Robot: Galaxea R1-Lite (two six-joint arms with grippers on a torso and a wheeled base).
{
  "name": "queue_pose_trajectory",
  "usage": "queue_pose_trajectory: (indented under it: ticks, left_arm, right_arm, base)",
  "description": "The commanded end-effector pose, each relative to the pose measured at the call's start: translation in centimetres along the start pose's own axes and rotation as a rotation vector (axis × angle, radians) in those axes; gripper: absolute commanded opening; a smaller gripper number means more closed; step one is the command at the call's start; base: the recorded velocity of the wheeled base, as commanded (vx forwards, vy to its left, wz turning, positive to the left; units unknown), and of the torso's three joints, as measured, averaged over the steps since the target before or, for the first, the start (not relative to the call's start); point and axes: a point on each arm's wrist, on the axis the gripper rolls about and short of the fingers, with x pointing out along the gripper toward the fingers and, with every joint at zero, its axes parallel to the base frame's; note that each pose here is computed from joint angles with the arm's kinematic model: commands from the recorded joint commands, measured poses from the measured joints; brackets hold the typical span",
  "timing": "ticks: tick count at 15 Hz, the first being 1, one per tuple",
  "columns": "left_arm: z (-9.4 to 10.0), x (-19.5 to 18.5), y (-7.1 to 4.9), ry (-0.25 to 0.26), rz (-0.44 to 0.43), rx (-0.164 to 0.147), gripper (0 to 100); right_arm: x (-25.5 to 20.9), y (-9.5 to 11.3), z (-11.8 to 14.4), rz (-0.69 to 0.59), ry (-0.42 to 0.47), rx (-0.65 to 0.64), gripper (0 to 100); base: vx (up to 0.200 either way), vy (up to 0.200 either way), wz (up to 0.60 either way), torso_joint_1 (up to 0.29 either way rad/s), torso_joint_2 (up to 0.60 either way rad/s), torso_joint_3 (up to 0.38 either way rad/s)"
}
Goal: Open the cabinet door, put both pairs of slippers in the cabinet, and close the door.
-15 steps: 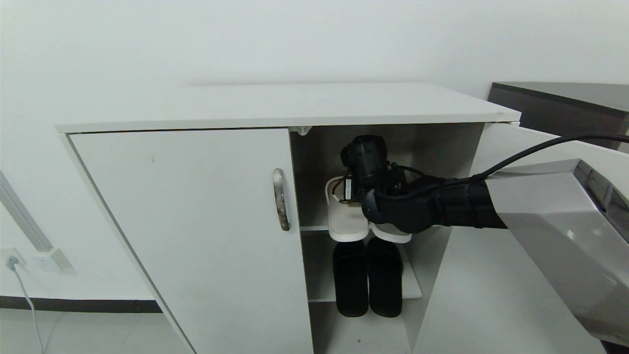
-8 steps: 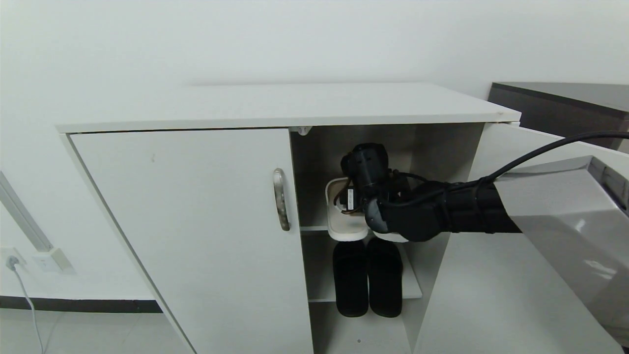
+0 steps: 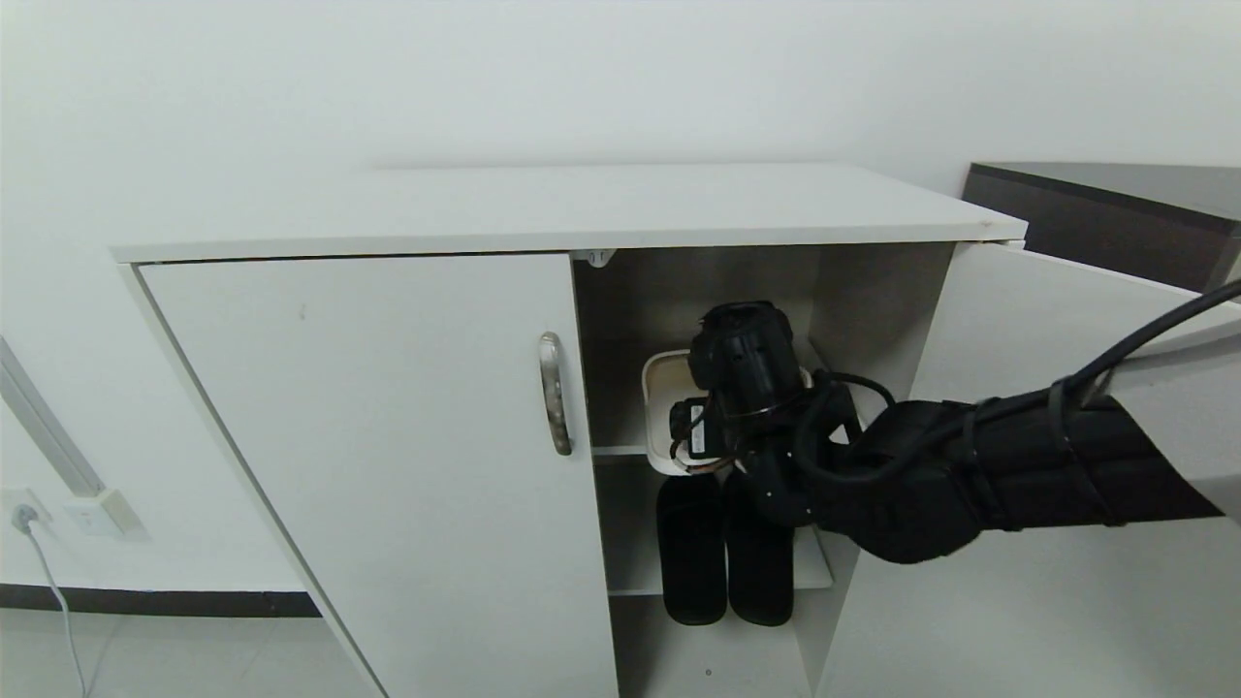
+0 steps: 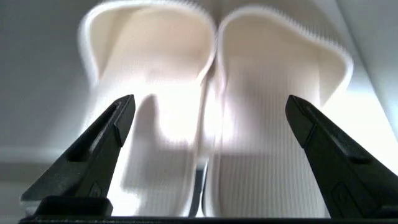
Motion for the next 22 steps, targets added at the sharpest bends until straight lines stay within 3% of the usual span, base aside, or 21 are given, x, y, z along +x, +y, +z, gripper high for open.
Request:
queue_pose_trajectory:
  ticks: [1,5,6,22]
  left_arm:
    - [0.0,0.0,0.0,0.001,0.000,0.000,0]
    - [0.0,0.0,0.0,0.001,-0.002,0.000,0]
    - [0.0,0.0,0.0,0.001,-0.002,0.000,0]
    - [0.0,0.0,0.0,0.001,-0.002,0.000,0]
  right_arm:
    - [-3.3,-1.5,-0.6,0.057,-0.030,0.016,100]
    - [-5.0,-1.6,-2.8,0.197,-0.077,0.010,100]
    - [-4.9,-1.4,-3.1,0.203,-0.079,-0.001,0]
    - [-4.3,-0.2,-4.8,0.207,-0.065,-0.029,0]
  base:
    - [0.000,0.000,0.00,0.000,0.00,0.000]
    - [0.000,0.000,0.00,0.000,0.00,0.000]
    - [0.000,0.000,0.00,0.000,0.00,0.000]
    - [-0.013,0.000,0.00,0.000,0.00,0.000]
